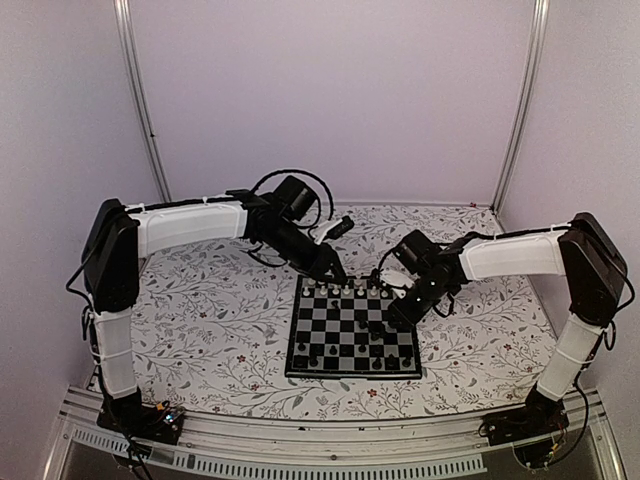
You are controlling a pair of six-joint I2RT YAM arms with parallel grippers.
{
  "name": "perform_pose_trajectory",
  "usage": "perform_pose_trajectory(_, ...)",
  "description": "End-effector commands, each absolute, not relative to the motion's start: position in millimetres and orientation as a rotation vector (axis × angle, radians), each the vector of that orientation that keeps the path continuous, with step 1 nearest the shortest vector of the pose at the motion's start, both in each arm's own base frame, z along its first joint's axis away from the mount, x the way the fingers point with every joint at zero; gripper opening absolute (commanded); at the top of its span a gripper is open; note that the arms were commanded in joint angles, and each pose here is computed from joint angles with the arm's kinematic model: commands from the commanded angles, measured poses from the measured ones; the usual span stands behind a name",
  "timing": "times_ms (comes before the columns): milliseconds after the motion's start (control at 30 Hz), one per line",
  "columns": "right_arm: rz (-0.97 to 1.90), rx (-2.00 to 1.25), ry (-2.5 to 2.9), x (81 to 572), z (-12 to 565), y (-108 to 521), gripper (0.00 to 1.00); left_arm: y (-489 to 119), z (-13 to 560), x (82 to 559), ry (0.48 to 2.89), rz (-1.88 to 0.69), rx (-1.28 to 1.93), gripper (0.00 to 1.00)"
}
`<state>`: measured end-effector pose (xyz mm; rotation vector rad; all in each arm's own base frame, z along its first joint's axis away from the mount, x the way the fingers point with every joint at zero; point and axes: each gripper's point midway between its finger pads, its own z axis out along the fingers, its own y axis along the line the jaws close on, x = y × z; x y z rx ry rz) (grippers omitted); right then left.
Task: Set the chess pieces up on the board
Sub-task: Pick up the chess piece from the chessboard.
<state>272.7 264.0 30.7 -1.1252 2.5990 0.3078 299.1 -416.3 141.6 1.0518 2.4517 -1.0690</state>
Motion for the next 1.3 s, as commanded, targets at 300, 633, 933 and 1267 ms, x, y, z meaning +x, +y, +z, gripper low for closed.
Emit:
perform_pose_trajectory(300, 0.158, -1.08, 2.738, 252, 22, 235, 0.3, -417, 157, 298, 2.403, -1.129, 1.043, 0.28)
perform_pose_trajectory(633, 0.182, -1.072, 2.721, 252, 30, 237, 0.21, -423, 155, 298, 2.399, -1.161, 1.042, 0.28)
perform_pose_trajectory(933, 0.182, -1.086, 2.709, 257, 29, 242, 0.21, -431, 153, 299, 2.397, -1.197, 1.048, 0.28)
perform_pose_trajectory(1267, 0.133, -1.079, 2.707, 264, 24, 240, 0.24, -434, 150, 297, 2.404, -1.211, 1.053, 0.29)
